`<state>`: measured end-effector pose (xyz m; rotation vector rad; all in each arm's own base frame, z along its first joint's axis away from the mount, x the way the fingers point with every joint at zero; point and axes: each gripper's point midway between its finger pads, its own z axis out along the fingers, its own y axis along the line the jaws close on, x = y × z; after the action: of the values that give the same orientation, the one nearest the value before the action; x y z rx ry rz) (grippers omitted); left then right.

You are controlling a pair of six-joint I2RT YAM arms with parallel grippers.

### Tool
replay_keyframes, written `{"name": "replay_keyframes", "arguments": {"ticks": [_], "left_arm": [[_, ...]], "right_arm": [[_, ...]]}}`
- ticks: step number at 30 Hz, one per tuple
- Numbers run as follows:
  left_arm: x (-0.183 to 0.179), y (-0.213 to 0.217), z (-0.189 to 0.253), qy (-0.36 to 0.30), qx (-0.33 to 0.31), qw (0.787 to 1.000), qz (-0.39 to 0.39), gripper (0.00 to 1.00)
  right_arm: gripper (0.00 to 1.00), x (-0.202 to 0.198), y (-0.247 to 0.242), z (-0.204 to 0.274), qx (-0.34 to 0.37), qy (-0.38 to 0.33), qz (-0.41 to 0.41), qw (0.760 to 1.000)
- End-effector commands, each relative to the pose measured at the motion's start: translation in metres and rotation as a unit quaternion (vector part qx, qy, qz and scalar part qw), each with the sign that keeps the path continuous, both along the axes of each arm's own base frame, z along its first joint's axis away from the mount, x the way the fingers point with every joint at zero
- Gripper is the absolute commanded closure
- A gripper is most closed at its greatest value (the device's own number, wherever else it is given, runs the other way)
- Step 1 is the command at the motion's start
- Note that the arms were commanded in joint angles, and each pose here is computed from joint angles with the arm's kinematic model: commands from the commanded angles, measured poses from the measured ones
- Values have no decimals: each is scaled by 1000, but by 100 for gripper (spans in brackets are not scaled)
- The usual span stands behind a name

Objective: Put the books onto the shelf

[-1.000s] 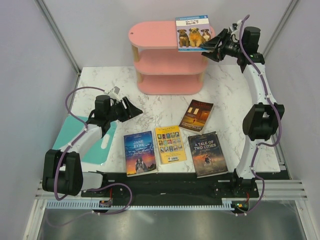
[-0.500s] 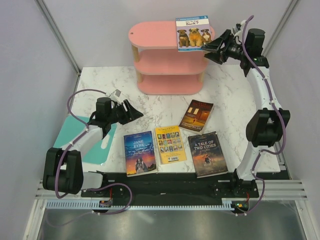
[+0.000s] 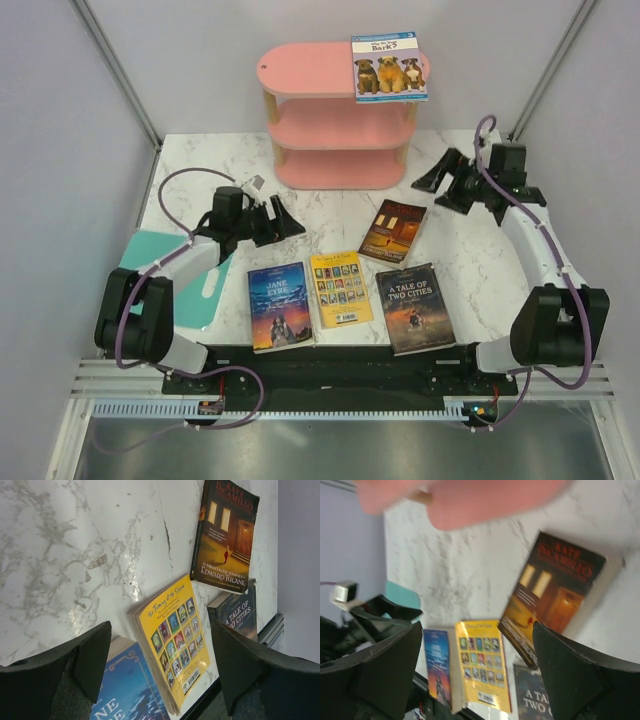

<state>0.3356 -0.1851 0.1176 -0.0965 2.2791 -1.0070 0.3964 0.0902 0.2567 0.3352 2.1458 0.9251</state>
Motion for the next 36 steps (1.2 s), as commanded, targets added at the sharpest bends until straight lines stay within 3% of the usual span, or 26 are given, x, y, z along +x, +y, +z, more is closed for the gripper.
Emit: {"name": "replay_keyframes", "arguments": {"ticks": [1,5,13,28,33,34,35,36], "left_arm": [[9,-39,11,-29,23,998,-56,12],[14,-76,1,-7,19,995,-95,12],[50,-131,-27,40,-5,991,-128,11],[52,-206,-61,90,-41,976,-192,11],[38,-221,-72,106,-44,970,-215,10],[37,-222,-73,108,-44,970,-215,10],[36,-223,-73,108,-44,969,-216,11],[36,-223,-73,109,-45,969,-216,11]], "right_arm": [[2,-46,-4,-102,-46,116,15,992],[2,-75,-8,-156,-58,172,7,983],[2,-67,-8,-200,-49,189,-5,981],[3,-71,31,-240,128,194,-10,973],[13,-67,37,-232,165,169,-9,972],[19,-66,38,-229,169,165,-7,972],[35,-63,38,-224,173,153,-5,973],[44,-62,39,-220,176,146,-3,974]]}}
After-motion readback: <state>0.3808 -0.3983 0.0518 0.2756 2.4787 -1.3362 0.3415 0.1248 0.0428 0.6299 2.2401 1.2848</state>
